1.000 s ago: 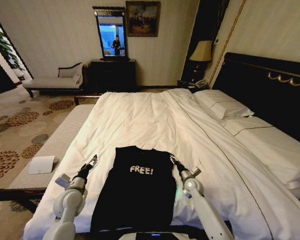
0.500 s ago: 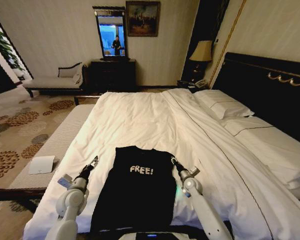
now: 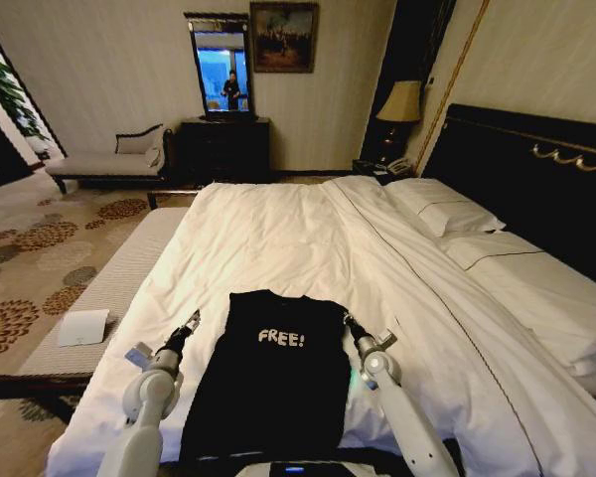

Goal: Fold the clothes on the bed.

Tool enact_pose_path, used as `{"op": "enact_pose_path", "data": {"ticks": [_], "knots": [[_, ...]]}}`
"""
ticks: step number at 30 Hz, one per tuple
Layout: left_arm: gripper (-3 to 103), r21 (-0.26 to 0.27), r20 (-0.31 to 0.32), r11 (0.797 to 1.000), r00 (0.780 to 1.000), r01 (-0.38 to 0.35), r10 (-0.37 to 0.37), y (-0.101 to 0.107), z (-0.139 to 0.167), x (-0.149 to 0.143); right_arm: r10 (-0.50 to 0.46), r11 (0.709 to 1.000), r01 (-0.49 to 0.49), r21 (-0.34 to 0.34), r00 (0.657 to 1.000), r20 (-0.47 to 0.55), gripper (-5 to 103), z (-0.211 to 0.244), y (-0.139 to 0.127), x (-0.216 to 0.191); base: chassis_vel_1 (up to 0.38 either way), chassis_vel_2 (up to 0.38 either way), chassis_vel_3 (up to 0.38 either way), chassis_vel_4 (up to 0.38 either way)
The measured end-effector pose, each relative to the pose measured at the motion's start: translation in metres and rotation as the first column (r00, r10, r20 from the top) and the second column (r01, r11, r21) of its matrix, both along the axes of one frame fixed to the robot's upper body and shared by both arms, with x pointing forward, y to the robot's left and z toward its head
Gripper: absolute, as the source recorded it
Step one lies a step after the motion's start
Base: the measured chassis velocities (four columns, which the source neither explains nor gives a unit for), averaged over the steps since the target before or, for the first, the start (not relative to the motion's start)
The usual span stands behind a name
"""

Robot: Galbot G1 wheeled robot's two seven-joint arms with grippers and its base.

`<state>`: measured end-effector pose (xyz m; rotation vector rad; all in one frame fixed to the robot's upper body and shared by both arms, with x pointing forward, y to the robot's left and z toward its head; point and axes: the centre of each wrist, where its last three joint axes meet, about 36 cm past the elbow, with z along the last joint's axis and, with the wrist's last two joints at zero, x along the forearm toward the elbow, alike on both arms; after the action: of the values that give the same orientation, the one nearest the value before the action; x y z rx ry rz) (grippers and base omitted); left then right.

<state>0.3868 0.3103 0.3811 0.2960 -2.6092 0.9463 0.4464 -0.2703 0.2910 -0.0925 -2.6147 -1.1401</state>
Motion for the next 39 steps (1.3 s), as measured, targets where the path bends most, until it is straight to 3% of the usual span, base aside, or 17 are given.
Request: {"op": "enact_pose_path", "data": {"ticks": [5, 6, 9, 16, 28, 34, 39], "knots": [[100, 0.016, -0.014, 0.995, 0.995, 0.103, -0.103, -0.031, -0.012, 0.063, -0.009, 1.000, 0.009, -0.021, 1.000, 0.026, 0, 0.007, -0.002, 0.006, 0.000, 0.000, 0.000, 0.000], [100, 0.016, -0.014, 0.995, 0.995, 0.103, -0.103, -0.031, -0.012, 0.063, -0.009, 1.000, 0.009, -0.021, 1.000, 0.026, 0, 0.007, -0.002, 0.006, 0.000, 0.000, 0.000, 0.000], [100, 0.073, -0.020, 0.980, 0.983, 0.185, -0.184, -0.066, -0.021, 0.099, -0.010, 0.999, 0.010, -0.033, 1.000, 0.024, 0, 0.006, -0.002, 0.009, 0.000, 0.000, 0.000, 0.000], [100, 0.135, -0.044, 0.960, 0.969, 0.246, -0.243, -0.098, -0.038, 0.141, -0.012, 0.999, 0.013, -0.041, 1.000, 0.017, 0, 0.005, -0.001, 0.006, 0.000, 0.000, 0.000, 0.000], [100, 0.129, -0.058, 0.971, 0.979, 0.202, -0.196, -0.075, -0.043, 0.138, -0.010, 0.998, 0.010, -0.054, 1.000, 0.003, 0, 0.001, 0.005, -0.001, 0.000, 0.000, 0.000, 0.000], [100, 0.125, -0.067, 0.972, 0.979, 0.198, -0.191, -0.074, -0.052, 0.133, -0.005, 0.998, 0.005, -0.062, 1.000, -0.004, 0, -0.001, 0.008, -0.003, 0.000, 0.000, 0.000, 0.000], [86, 0.106, -0.083, 0.977, 0.981, 0.183, -0.174, -0.076, -0.061, 0.136, -0.005, 0.998, 0.004, -0.071, 1.000, -0.013, 0, -0.003, 0.008, -0.005, 0.000, 0.000, 0.000, 0.000]]}}
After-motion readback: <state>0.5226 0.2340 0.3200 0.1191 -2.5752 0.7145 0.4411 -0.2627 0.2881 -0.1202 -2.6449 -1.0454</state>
